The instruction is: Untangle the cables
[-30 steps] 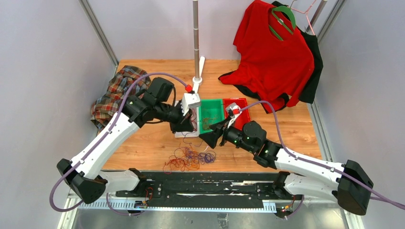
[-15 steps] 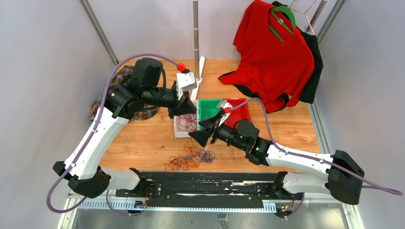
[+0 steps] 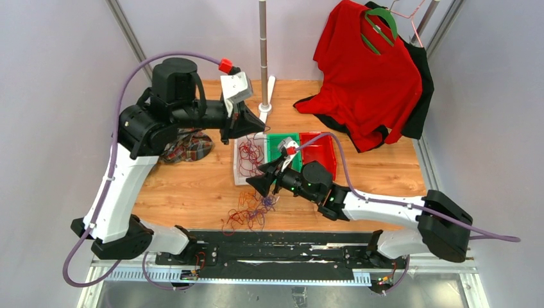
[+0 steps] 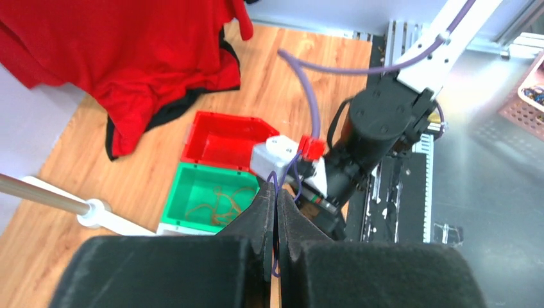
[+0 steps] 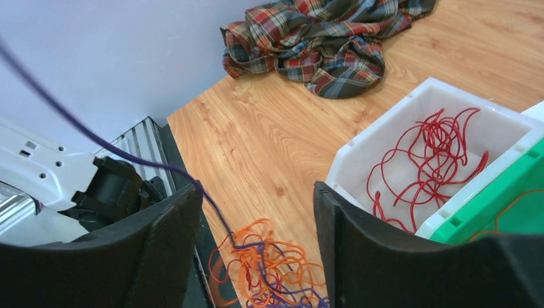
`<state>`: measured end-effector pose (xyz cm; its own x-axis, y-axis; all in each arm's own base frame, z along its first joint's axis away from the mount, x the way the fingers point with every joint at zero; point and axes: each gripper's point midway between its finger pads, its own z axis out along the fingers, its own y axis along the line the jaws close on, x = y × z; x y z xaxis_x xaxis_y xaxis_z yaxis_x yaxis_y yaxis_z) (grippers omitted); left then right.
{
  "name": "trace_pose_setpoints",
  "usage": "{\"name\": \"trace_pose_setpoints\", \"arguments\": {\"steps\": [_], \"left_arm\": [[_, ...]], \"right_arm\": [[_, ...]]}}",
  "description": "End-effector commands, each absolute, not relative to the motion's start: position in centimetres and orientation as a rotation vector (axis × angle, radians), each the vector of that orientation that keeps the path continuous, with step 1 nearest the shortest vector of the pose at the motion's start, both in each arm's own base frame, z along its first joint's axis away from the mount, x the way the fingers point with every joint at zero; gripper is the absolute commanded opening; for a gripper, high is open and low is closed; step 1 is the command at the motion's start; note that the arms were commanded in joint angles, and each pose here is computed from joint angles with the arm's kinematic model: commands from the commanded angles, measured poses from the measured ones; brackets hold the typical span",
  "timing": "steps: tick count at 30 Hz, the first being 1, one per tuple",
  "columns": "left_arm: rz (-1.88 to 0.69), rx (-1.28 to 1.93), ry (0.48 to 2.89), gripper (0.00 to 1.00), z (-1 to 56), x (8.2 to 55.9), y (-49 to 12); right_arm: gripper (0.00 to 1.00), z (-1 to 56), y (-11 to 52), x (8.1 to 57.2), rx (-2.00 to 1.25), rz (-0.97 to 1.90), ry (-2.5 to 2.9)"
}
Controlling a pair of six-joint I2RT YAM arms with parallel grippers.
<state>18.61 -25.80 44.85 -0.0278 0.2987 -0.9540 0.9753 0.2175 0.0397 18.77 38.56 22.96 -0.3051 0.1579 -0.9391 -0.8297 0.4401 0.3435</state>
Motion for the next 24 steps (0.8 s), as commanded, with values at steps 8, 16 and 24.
{"name": "trace_pose_setpoints", "arguments": {"steps": [8, 16, 24], "left_arm": [[-0.876, 1.166, 1.244, 0.0, 55.4, 16.7, -25.2], [-0.757, 1.038, 0.973, 0.0, 62.8, 15.9, -23.5], [-0.394, 0.678, 0.556, 0.0, 73.5, 16.0, -17.4]], "right_arm": [[0.57, 15.8, 39.5, 18.6, -0.566, 1.108, 1.727], [0.52, 10.7, 39.0, 16.6, -0.59, 1.088, 1.842], [0.54, 6.7, 37.7, 15.6, -0.57, 1.012, 1.934]]}}
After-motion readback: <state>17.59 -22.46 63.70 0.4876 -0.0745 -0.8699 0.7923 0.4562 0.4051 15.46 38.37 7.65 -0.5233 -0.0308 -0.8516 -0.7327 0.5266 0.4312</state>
